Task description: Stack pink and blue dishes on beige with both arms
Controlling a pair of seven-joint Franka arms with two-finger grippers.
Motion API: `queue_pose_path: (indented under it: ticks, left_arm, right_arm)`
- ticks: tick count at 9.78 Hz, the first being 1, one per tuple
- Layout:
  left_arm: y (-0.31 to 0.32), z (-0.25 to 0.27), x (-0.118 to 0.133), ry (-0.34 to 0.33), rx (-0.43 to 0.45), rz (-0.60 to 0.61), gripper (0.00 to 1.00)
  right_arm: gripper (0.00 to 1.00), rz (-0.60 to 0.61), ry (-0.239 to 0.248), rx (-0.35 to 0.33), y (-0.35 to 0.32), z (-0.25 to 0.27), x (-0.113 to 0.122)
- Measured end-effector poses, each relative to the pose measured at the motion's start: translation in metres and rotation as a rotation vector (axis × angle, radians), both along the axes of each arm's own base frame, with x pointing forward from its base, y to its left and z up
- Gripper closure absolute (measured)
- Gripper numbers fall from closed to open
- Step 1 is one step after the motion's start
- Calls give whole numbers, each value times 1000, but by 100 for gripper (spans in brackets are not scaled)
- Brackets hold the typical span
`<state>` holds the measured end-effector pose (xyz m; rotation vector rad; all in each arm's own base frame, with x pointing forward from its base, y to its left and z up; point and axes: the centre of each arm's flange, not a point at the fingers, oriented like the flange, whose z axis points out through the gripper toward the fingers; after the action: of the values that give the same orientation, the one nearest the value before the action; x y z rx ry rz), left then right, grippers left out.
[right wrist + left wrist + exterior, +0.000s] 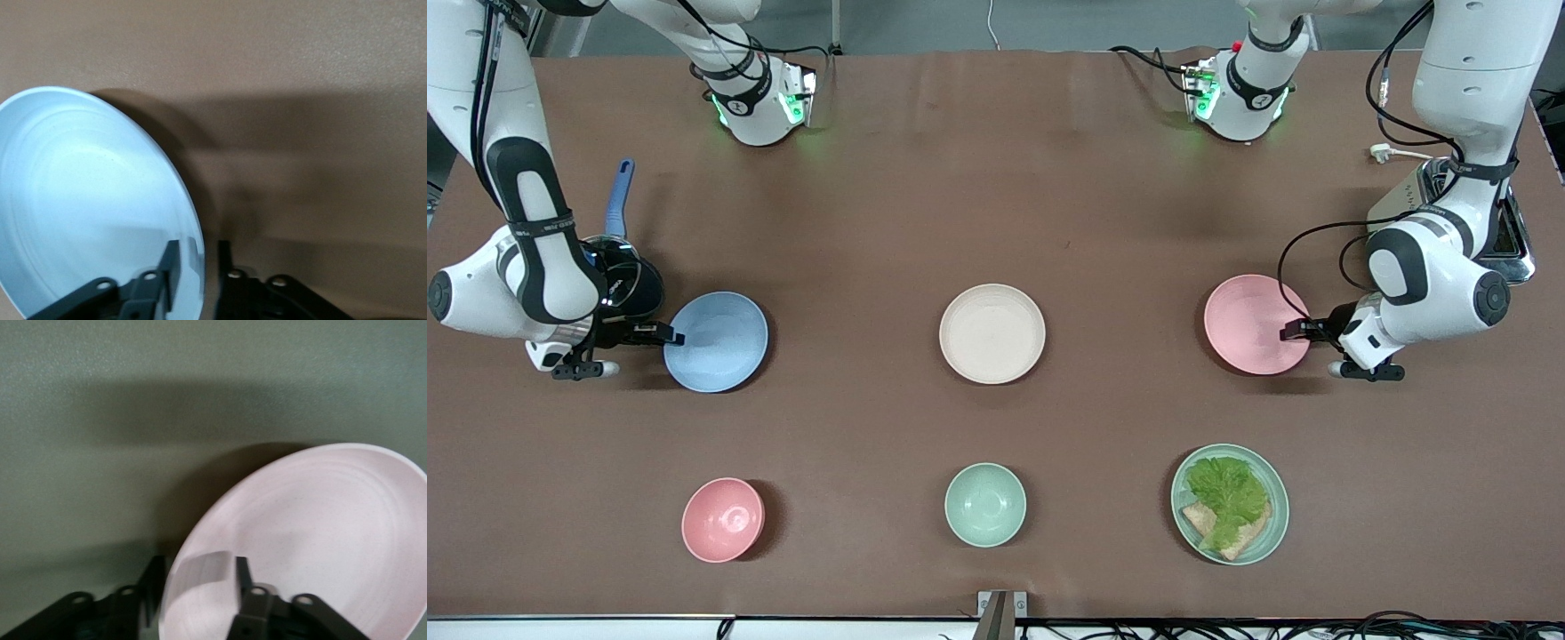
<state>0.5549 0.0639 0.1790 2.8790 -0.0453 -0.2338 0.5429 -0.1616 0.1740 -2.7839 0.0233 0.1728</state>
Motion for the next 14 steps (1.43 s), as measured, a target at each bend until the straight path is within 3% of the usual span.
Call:
queue_pose_path:
  ticks: [1,2,4,6,9,11,14]
  left_arm:
    - [1,1,1,-4,-2,-2,77]
    - [0,7,3,-15,-7,-6,86]
    - [-7,46,13,-43,-35,-22,94]
    - [-40,118,30,-73,-89,-44,94]
    - [-178,199,33,-119,-146,-102,94]
    - [-281,203,15,-96,-177,-124,94]
    - [-387,139,-7,-118,-233,-107,94]
  right_arm:
    - [93,-5,-3,5,0,1,1]
    - [94,0,-8,15,-1,8,5]
    - [94,24,9,69,-3,35,23]
    - [94,43,57,109,-15,99,47]
    - [94,10,139,17,15,218,79]
    - [94,-25,162,-64,87,267,91]
    - [94,-61,196,-102,189,290,89]
